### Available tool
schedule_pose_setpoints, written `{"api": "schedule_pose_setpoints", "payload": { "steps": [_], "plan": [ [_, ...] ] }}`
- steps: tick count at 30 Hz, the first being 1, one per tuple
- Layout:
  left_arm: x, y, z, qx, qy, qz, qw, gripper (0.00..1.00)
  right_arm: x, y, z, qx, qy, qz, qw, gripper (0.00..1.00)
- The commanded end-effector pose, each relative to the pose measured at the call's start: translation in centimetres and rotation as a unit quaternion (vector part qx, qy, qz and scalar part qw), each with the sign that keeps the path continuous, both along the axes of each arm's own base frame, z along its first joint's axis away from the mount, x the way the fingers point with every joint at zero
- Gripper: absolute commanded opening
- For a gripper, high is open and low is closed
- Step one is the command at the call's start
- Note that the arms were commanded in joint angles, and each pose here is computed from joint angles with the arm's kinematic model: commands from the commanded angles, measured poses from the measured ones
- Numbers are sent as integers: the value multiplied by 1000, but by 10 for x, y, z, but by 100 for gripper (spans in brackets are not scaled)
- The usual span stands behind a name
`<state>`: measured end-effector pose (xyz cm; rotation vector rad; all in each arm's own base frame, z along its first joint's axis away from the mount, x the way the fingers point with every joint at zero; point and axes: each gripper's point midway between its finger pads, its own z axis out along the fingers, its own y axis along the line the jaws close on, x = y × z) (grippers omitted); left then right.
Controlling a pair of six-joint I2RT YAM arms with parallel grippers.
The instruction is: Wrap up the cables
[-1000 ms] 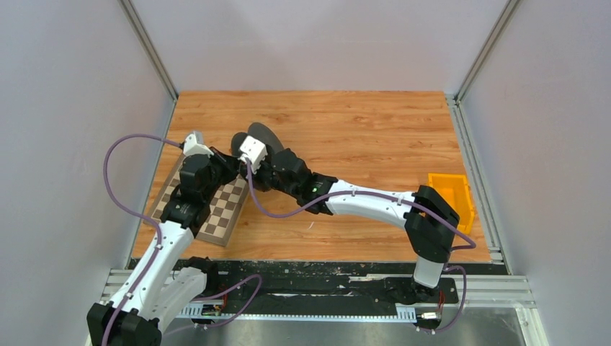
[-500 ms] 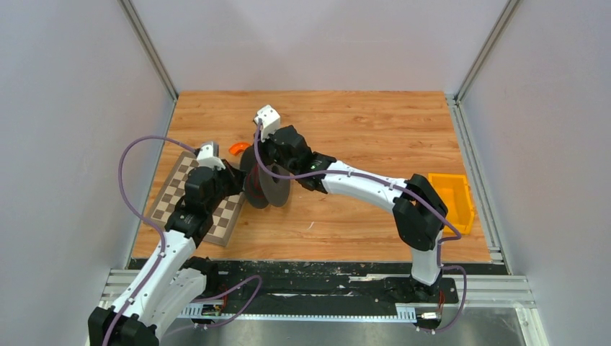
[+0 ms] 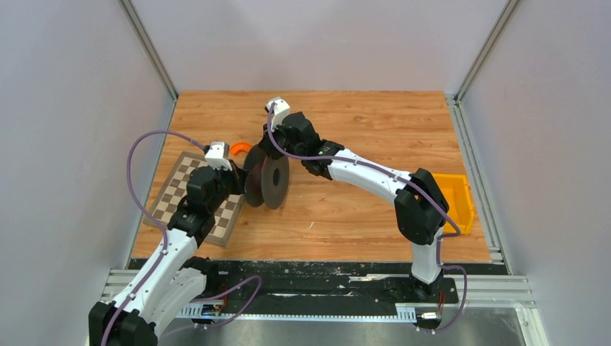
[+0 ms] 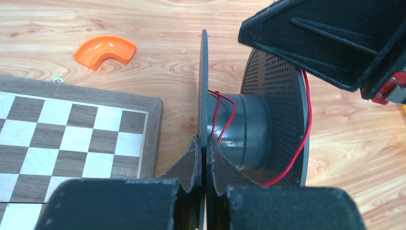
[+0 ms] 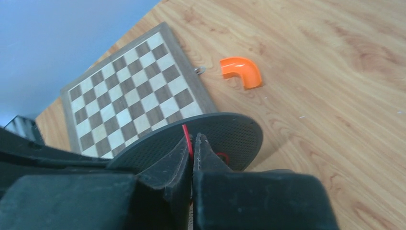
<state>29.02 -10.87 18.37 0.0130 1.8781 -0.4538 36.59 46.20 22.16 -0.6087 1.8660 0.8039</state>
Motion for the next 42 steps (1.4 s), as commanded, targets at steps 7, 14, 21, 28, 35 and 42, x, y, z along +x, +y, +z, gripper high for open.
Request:
{"api": "schedule_pose_setpoints", "payload": {
  "steps": [7, 14, 21, 28, 35, 42],
  "plan": [
    [16, -6, 73, 3, -160, -17, 987, 0, -14, -16, -34, 13, 113, 68, 991, 7],
    [12, -13, 76, 26, -191, -49, 980, 0, 0, -31, -41, 16, 130, 42, 990, 0],
    [15, -6, 74, 27, -184, -26, 982, 0, -2, -45, -62, 30, 194, 43, 980, 8],
    [19, -9, 71, 15, -169, -28, 985, 0, 0, -54, -83, 35, 238, 45, 969, 10],
    [23, -10, 68, 14, -156, -25, 987, 0, 4, -62, -84, 43, 250, 43, 966, 16],
    [28, -12, 69, -16, -112, -12, 993, 0, 14, -80, -77, 62, 252, 23, 965, 20]
  ]
}}
